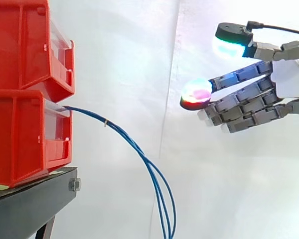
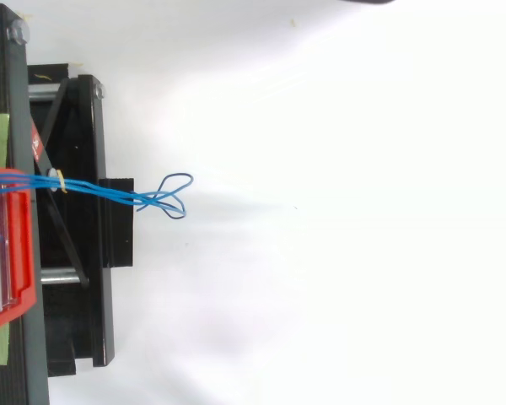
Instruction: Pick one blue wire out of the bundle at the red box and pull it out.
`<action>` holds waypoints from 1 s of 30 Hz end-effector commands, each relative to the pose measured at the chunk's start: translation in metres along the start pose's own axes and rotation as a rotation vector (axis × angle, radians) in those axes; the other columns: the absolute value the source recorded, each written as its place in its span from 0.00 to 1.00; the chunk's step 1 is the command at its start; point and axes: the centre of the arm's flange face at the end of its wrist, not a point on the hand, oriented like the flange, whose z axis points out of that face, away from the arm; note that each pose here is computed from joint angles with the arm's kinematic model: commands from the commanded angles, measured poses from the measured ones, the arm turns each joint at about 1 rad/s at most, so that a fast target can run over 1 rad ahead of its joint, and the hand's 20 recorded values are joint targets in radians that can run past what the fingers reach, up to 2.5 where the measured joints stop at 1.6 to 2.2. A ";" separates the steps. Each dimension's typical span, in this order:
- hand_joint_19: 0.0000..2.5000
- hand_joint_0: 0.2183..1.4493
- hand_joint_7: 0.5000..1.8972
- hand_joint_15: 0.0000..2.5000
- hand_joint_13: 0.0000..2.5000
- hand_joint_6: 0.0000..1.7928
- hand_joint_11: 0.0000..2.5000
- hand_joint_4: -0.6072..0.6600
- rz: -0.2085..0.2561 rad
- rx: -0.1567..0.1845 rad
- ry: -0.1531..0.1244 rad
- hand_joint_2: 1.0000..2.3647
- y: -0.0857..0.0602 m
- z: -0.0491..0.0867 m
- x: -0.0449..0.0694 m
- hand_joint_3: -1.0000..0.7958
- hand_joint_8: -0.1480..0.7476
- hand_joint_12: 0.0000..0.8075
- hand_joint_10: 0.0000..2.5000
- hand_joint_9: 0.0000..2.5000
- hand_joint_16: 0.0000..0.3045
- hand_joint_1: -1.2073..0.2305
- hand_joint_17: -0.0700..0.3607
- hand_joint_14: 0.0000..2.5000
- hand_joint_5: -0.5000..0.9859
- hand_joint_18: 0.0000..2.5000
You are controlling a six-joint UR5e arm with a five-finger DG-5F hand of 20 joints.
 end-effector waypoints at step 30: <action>0.05 0.26 0.20 0.04 0.08 0.28 0.05 0.81 -0.029 -0.047 0.034 0.00 -0.036 0.010 0.138 0.28 0.54 0.47 0.00 0.21 0.18 0.47 0.45 0.00 0.23 0.00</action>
